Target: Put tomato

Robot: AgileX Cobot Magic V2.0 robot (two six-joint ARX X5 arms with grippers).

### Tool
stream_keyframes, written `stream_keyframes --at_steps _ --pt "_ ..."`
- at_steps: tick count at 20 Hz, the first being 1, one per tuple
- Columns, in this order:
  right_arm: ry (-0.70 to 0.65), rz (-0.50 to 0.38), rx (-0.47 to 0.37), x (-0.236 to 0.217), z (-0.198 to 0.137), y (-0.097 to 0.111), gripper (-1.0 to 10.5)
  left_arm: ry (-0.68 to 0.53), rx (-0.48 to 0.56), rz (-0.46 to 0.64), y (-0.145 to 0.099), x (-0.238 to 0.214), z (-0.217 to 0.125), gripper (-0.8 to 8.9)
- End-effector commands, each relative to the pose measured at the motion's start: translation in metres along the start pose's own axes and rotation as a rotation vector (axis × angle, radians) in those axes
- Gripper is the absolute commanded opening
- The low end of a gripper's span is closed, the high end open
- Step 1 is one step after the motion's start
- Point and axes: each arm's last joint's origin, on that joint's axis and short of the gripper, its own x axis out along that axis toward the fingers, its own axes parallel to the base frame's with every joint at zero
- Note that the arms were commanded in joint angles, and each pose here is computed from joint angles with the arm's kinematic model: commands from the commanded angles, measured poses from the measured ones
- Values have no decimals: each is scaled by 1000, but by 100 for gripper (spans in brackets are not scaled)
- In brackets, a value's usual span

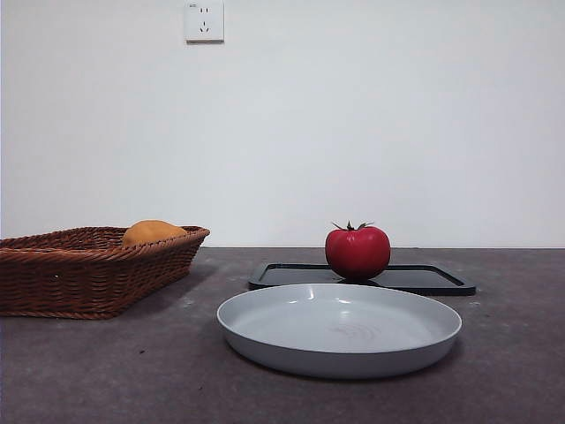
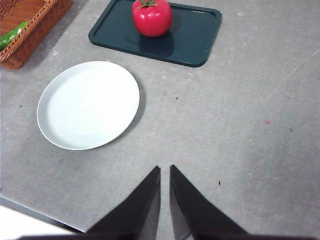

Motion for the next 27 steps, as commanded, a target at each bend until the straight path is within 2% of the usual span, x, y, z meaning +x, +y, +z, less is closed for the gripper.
stream_keyframes --at_steps 1,6,11,18,27 --pt "-20 8 7 -3 3 1 23 -12 -14 21 3 -1 -7 21" --pt "-20 8 7 -3 3 1 23 0 -14 27 5 -3 -18 21" --pt "-20 8 7 -3 3 1 23 114 -11 36 6 -3 -29 21" --pt "-20 8 7 -3 3 1 23 120 61 4 3 -3 -29 21" --pt "-20 8 7 -3 3 1 23 116 60 4 3 -3 -29 21"
